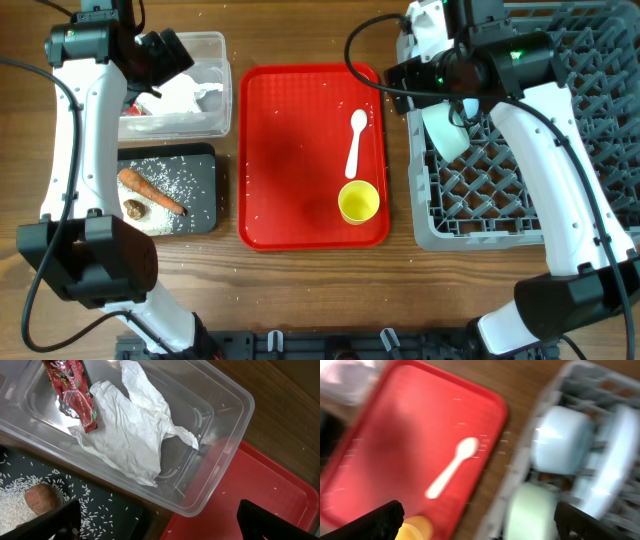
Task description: Sort waste into correct bins and load items into the dishwasher rack
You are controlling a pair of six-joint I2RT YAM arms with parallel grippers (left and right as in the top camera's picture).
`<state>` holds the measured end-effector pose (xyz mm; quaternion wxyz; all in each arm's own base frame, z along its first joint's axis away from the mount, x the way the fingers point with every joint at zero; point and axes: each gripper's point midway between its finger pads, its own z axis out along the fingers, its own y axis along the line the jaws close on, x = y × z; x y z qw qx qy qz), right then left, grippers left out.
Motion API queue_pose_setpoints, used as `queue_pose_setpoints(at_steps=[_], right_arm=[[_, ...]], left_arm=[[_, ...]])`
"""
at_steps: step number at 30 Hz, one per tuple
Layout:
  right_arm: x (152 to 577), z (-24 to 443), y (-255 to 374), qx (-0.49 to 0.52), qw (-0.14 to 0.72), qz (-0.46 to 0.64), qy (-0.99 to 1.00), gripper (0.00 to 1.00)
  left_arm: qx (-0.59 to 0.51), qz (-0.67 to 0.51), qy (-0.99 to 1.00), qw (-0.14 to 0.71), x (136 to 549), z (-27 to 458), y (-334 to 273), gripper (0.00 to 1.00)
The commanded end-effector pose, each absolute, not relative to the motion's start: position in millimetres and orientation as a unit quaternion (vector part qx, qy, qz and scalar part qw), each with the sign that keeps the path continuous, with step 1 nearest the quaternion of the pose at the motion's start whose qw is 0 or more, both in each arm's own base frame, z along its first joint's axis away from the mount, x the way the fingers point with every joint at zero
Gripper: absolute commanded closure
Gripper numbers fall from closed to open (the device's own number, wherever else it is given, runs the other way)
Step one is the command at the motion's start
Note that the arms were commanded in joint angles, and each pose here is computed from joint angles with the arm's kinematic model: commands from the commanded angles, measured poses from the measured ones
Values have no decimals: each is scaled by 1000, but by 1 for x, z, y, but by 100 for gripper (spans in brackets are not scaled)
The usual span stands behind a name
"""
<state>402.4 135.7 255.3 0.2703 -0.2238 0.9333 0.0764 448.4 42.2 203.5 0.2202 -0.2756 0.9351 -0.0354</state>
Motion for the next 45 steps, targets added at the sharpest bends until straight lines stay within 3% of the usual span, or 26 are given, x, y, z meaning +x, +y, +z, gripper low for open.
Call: queue_pose_setpoints(at_steps=[1,3,9,11,16,20,24,31,33,34,36,38,41,45], right_arm=[[385,255,160,-212,239,161,934,2],[383,253,155,-181,227,165,943,7],[392,305,65,-42,311,151,937,3],[392,308,36,-8,317,138,938,0],[392,302,17,15,312,106,944,0],[389,300,16,13,304,105,947,1],[387,299,16,14,300,105,948,0],[384,297,17,12,293,105,950,0],[384,296,17,9,292,104,951,1],[383,296,17,9,292,104,951,0],[383,296,17,9,292,104,951,1],[383,296,18,9,292,107,950,1],[382,308,51,-30,298,199,933,0],[384,335,114,-137,330,361,861,0]], left_arm=[[-283,-34,932,225,451,206,45,0],[-283,-52,926,245,462,211,42,0],[-225,-144,945,191,449,206,-2,4],[-136,-174,968,118,420,192,-56,10],[164,-154,974,25,337,156,-200,12],[247,-122,961,-9,284,127,-255,16],[271,-115,955,-29,257,97,-270,26],[179,-59,982,15,277,55,-254,55],[166,-62,984,22,279,50,-255,91],[166,-64,984,25,281,51,-256,96],[162,-66,984,29,282,51,-258,96],[127,-83,988,31,290,61,-257,96],[97,-264,959,31,319,140,-255,96],[82,-539,833,97,365,252,-221,96]])
